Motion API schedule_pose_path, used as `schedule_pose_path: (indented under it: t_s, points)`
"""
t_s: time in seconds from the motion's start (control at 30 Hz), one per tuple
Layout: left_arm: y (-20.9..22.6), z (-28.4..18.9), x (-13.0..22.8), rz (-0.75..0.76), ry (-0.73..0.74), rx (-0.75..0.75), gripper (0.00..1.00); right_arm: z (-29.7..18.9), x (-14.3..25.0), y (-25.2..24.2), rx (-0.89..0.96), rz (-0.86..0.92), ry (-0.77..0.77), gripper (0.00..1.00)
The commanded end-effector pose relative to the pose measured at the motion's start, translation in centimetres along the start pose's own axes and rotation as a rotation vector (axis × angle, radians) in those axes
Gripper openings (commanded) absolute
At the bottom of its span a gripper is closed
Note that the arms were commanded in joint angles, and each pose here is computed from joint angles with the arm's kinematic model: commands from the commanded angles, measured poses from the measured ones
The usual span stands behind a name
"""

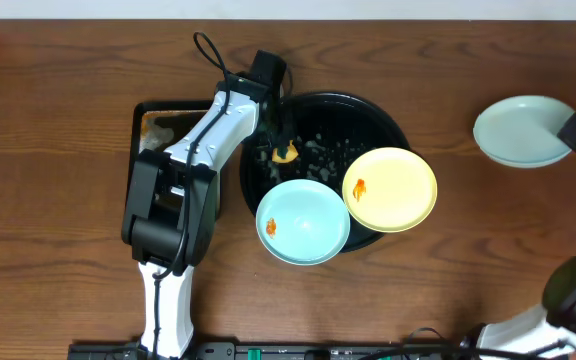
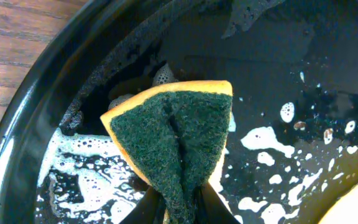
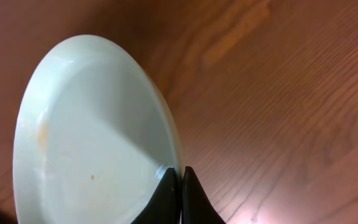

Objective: Clean dirty plates on tray and stack at the side
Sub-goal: 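Carry the pale-green plate right and set it on the table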

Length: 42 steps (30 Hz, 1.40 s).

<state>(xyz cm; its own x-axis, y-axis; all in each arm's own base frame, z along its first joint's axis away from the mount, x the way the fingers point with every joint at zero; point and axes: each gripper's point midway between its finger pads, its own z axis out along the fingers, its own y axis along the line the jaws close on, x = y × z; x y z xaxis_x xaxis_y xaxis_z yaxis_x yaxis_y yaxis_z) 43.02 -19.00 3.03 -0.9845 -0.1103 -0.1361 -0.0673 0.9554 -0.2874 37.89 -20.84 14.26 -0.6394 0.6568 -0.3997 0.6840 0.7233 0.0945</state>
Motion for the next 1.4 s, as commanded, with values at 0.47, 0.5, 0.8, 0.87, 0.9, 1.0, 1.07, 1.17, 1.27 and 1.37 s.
schedule_pose_path:
  t_s: [0.47, 0.5, 0.8, 0.87, 0.9, 1.0, 1.07, 1.17, 1.27, 1.37]
  points:
    - [-0.2, 0.3, -0.1, 0.002, 0.012, 0.016, 0.14, 3.3, 1.4, -1.5, 0.049, 0.013, 0.084, 0.46]
    - [-0.2, 0.3, -0.1, 0.002, 0.013, 0.015, 0.14, 1.9, 1.1, -0.5, -0.004, 0.012, 0.061, 0.47]
    - [-0.4, -0.4, 0.5, 0.069, 0.029, 0.014, 0.16, -10.4, 2.4, 8.6, -0.483, -0.146, -0.045, 0.47]
    - [-0.9, -1.2, 0.4, 0.098, 0.014, 0.022, 0.17, -12.6, 3.2, 10.0, -0.517, -0.202, -0.072, 0.47]
    - [-1.4, -1.9, 0.3, 0.118, 0.0, 0.029, 0.17, -13.4, 3.8, 10.7, -0.531, -0.236, -0.081, 0.47]
    - [-2.4, -4.1, 0.0, 0.165, -0.044, 0.05, 0.17, -14.6, 5.4, 12.1, -0.531, -0.293, -0.077, 0.5]
    - [-2.8, -6.7, 0.0, 0.174, -0.076, 0.061, 0.13, -14.2, 6.5, 12.4, -0.479, -0.339, -0.064, 0.52]
    - [-2.9, -11.3, 0.1, 0.193, -0.137, 0.079, 0.1, -13.8, 9.1, 13.8, -0.466, -0.436, -0.002, 0.51]
    - [-1.5, -14.9, 0.0, 0.199, -0.201, 0.035, 0.1, -13.7, 10.6, 14.8, -0.476, -0.503, 0.033, 0.5]
    - [3.4, -18.8, -0.4, 0.127, -0.274, -0.131, 0.1, -13.8, 11.9, 15.7, -0.482, -0.543, 0.055, 0.5]
